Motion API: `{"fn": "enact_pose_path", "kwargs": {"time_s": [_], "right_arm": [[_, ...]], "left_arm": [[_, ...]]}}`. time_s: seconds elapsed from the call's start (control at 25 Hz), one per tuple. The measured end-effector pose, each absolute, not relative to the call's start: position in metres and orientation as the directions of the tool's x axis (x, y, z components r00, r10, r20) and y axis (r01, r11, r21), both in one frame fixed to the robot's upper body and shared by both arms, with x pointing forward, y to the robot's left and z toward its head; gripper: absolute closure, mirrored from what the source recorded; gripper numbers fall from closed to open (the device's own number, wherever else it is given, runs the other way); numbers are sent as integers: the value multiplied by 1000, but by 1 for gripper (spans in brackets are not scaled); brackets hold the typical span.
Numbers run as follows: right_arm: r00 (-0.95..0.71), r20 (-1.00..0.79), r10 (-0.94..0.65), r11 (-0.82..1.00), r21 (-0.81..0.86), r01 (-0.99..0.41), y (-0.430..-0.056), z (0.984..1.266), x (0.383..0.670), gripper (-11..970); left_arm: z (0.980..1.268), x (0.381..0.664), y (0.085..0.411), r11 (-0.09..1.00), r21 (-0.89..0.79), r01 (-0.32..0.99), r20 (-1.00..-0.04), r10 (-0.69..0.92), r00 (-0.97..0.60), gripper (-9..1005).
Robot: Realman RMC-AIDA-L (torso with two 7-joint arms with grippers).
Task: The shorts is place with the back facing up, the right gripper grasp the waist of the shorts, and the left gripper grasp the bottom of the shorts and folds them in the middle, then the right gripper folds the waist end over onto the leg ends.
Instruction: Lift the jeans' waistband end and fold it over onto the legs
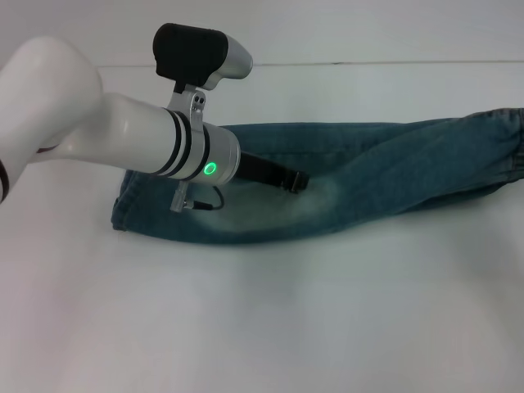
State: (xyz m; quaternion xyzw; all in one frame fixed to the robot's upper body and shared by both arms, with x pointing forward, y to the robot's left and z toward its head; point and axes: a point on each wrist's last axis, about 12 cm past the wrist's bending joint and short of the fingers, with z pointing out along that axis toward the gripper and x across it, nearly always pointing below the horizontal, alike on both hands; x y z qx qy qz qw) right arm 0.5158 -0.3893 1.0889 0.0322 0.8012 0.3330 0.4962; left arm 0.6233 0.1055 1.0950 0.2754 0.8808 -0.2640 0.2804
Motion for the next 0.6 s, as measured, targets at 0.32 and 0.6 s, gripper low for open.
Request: {"fn": "enact_pose_path", "kwargs": {"time_s": [0.32, 0.6], "right_arm": [[-504, -783, 364, 767, 559, -314, -387, 1102, 521, 883], [-496, -795, 350, 760, 550, -345, -384, 1113, 527, 879]], "left_arm": [[1095, 623, 100, 704, -320, 634, -650, 324, -687, 944], [1086, 616, 86, 696, -329, 638, -650, 324, -688, 959]]}}
